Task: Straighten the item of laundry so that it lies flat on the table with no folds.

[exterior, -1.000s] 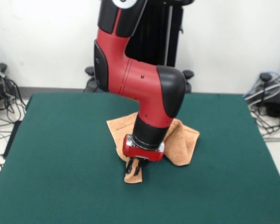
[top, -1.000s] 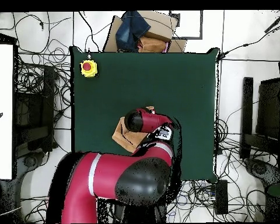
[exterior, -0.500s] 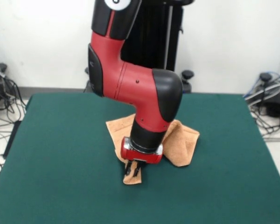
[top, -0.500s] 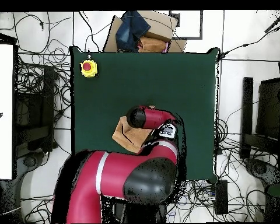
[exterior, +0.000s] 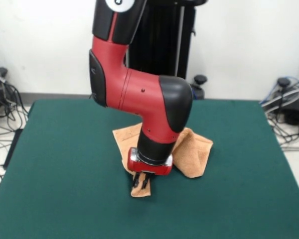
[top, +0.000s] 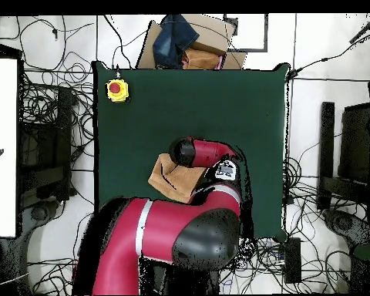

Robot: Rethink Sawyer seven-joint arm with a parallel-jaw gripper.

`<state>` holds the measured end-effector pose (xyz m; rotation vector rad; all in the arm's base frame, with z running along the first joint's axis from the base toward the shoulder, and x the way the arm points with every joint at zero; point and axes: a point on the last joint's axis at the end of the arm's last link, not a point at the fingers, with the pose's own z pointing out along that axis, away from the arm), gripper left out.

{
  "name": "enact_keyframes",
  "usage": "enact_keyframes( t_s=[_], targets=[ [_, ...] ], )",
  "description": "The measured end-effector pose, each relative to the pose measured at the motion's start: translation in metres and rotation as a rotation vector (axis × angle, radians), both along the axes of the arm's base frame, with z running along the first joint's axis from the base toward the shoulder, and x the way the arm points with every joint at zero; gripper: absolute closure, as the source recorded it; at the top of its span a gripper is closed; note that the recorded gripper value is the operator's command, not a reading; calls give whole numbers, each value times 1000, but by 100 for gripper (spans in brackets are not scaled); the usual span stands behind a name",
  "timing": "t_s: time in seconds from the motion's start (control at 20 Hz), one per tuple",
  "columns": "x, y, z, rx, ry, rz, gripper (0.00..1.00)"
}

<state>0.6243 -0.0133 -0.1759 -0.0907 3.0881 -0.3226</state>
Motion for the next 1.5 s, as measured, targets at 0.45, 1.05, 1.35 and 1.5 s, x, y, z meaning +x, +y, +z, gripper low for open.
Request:
enact_keyframes(
  t_s=[0.45, 1.05, 1.35, 1.5],
  targets=[
    [-3, -11, 26, 0, 5, -2, 100],
    [-4, -31, 103, -6, 39, -41, 100],
    [-10, -50, 96, -17, 30, -40, 100],
    [-11, -55, 91, -21, 12, -37, 100]
  ],
)
